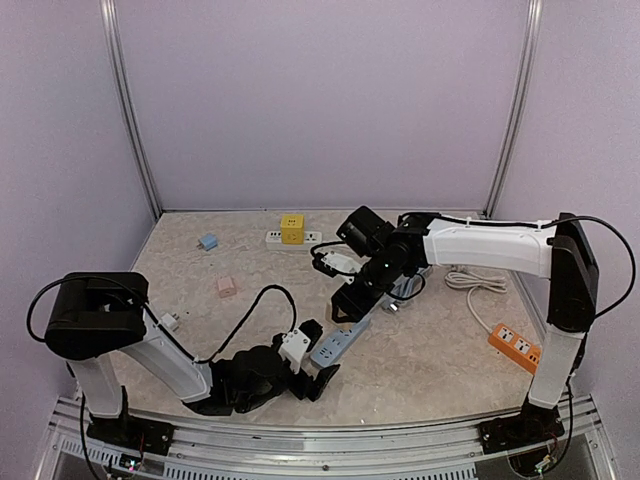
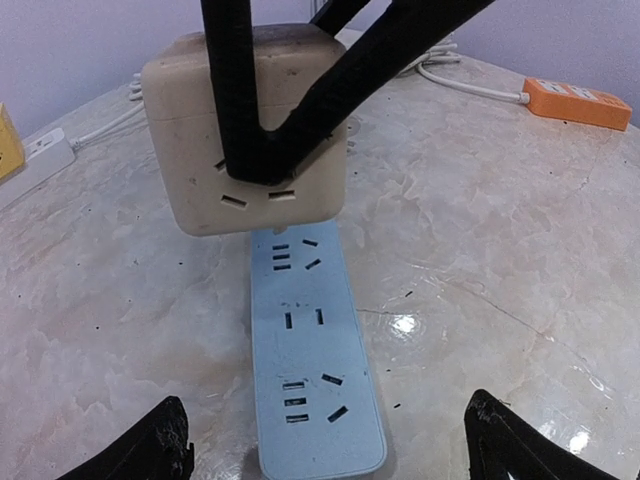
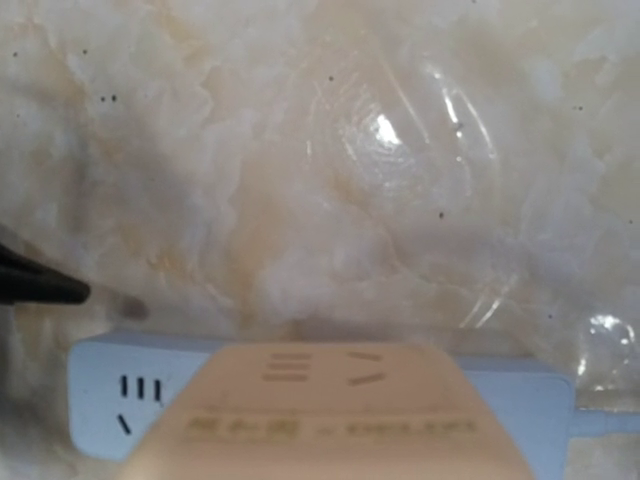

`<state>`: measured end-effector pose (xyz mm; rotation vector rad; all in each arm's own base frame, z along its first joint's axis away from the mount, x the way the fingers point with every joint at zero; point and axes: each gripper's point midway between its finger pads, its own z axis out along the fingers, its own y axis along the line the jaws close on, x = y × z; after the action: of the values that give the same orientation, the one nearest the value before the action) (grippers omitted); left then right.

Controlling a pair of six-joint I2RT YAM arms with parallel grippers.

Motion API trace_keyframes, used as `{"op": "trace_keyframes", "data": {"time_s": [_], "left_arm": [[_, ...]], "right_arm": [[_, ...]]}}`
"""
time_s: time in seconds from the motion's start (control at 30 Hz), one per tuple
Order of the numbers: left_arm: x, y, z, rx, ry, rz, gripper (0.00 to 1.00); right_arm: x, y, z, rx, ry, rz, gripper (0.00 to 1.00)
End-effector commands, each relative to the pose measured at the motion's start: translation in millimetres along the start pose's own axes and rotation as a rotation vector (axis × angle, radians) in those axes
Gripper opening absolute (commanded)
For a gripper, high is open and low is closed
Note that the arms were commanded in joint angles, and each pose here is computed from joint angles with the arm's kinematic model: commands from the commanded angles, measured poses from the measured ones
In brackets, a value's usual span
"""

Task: Insert the plug
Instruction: Insert the plug into the socket slot.

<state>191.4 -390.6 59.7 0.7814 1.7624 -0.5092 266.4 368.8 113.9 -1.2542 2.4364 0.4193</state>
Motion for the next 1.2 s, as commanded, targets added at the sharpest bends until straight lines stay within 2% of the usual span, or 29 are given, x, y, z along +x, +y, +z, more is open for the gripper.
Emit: {"op": "trace_keyframes", "data": {"time_s": [0.0,0.53,1.17], "left_arm": [[3.5,-3.4,3.6,-0.001,0.012,0.014,0.9],[8.9,-1.5,17.3,-0.052,0.051,0.038,0.84],[6.7,20.9,6.6,-0.122,0.017,-0.021,0.8]], "right_arm": [[6.8,-0.1,11.2,0.014,0.014,0.003,0.0],[21.3,-2.9,25.1,0.022,0.044,0.013,0.0],[24.4,7.3,20.1,-0.016,0.044,0.014,0.0]]}}
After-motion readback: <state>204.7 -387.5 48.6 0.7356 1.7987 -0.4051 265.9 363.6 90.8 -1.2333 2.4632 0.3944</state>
